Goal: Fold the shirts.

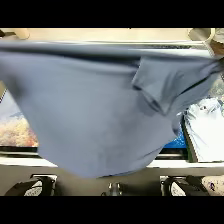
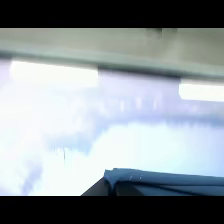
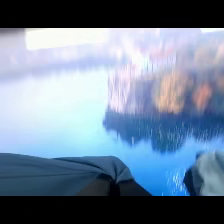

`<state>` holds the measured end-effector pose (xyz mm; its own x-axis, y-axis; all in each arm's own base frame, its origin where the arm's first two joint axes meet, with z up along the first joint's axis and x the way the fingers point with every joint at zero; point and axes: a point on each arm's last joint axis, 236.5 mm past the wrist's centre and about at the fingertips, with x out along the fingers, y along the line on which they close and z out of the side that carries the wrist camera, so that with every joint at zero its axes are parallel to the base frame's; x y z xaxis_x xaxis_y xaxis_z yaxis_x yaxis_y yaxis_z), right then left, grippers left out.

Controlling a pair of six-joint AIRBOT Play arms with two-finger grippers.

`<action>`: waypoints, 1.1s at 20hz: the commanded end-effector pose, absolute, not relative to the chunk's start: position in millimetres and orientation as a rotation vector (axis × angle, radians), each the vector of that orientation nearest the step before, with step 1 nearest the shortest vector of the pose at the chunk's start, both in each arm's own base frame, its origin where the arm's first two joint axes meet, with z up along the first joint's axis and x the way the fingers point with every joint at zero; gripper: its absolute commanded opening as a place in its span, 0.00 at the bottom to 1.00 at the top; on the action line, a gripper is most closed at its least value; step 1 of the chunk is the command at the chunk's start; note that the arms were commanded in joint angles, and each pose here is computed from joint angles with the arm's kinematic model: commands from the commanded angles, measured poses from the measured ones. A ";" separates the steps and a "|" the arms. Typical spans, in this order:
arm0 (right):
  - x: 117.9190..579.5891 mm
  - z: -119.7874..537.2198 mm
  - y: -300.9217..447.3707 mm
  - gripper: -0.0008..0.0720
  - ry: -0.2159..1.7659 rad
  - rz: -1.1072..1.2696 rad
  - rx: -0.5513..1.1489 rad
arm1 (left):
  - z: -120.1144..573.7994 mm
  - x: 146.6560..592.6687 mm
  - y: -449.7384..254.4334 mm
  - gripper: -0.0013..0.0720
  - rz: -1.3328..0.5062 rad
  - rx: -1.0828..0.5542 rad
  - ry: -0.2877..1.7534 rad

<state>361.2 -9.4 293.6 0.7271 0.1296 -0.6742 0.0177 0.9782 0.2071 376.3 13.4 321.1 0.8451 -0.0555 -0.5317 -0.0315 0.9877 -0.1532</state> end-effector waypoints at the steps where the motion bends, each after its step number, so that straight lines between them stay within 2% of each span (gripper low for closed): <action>1: 420.8 166.9 -11.1 0.04 1.082 0.079 0.288 | 167.6 424.9 1.1 0.05 -0.054 -0.157 0.883; 3: 470.4 110.4 -5.5 0.04 1.113 0.081 0.343 | 99.5 456.2 -9.3 0.05 -0.069 -0.164 0.992; 6: 526.3 39.5 14.6 0.04 1.106 0.079 0.400 | 36.9 497.6 -19.9 0.05 -0.080 -0.186 1.055; 9: 562.4 5.6 30.1 0.04 1.043 0.082 0.433 | 10.7 532.4 -27.9 0.05 -0.097 -0.243 1.053; 12: 576.5 -2.6 33.7 0.04 1.003 0.078 0.442 | 0.0 551.4 -30.9 0.05 -0.103 -0.263 1.044; 15: 544.6 2.9 27.4 0.04 1.114 0.097 0.399 | 1.1 534.2 -25.3 0.05 -0.138 -0.212 1.110; 17: 483.8 -4.7 15.3 0.04 1.353 0.096 0.326 | -13.6 494.5 -14.7 0.05 -0.146 -0.193 1.287; 19: 423.4 -30.0 17.6 0.04 1.610 0.081 0.315 | -46.5 455.5 -13.4 0.05 -0.122 -0.241 1.476; 22: 399.7 -77.1 41.4 0.04 1.680 0.082 0.364 | -89.9 429.9 -33.9 0.06 -0.146 -0.315 1.605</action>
